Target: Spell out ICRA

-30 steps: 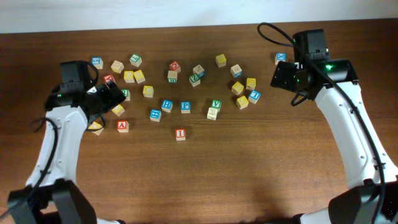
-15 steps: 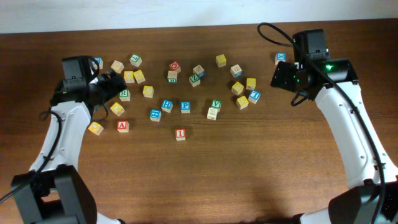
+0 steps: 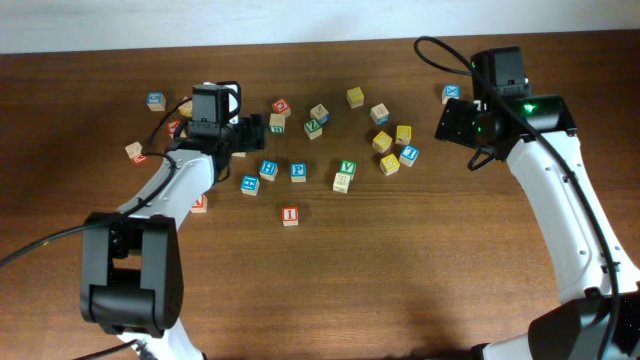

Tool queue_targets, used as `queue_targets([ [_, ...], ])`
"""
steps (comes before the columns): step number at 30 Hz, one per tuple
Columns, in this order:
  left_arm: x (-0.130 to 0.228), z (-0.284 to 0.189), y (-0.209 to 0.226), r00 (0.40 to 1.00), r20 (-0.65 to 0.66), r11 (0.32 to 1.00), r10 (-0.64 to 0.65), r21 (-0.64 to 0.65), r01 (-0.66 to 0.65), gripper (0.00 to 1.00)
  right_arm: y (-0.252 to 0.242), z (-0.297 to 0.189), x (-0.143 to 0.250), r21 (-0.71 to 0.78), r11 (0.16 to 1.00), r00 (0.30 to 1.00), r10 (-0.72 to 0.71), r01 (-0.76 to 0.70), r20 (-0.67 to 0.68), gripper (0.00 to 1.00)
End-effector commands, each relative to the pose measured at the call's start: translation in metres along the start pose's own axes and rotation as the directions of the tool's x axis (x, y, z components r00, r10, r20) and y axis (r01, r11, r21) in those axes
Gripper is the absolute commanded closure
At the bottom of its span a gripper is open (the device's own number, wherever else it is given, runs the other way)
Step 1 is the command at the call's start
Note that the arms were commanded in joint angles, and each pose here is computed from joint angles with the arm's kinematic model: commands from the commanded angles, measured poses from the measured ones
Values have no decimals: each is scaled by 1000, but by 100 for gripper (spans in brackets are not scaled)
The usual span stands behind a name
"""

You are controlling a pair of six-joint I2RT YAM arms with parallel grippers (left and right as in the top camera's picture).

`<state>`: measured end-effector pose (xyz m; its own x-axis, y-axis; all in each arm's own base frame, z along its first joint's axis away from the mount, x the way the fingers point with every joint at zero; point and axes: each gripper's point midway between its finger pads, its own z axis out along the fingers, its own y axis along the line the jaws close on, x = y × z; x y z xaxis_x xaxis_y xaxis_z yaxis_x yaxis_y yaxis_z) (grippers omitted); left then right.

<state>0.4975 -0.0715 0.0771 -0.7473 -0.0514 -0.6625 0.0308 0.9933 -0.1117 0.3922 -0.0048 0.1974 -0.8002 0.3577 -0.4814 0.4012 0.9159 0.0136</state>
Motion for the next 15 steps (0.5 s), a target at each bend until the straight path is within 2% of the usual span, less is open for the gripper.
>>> queue_targets([
  [1,4,3,12,999,-8,997,40,-59,-40,16,-2,-2,-5,11,1000,1000,8,-8,15,2],
  [2,6,4,12,999,-18,997,39,-60,-40,21,-2,-2,-5,11,1000,1000,8,-8,15,2],
  [5,32,19,16,992,-103,995,67,-64,-74,21,-2,-2,-5,11,1000,1000,8,-8,15,2],
  [9,45,31,17,988,-133,994,75,-63,-84,23,-2,-2,-5,11,1000,1000,8,-8,15,2],
  [12,54,41,20,985,-154,994,73,-69,-85,32,-2,-2,-5,11,1000,1000,8,-8,15,2],
  [13,52,41,20,987,-145,994,73,-69,-84,42,-2,-2,-5,11,1000,1000,8,-8,15,2],
  [15,50,42,19,988,-134,994,74,-68,-83,44,-2,-2,-5,11,1000,1000,8,-8,15,2],
])
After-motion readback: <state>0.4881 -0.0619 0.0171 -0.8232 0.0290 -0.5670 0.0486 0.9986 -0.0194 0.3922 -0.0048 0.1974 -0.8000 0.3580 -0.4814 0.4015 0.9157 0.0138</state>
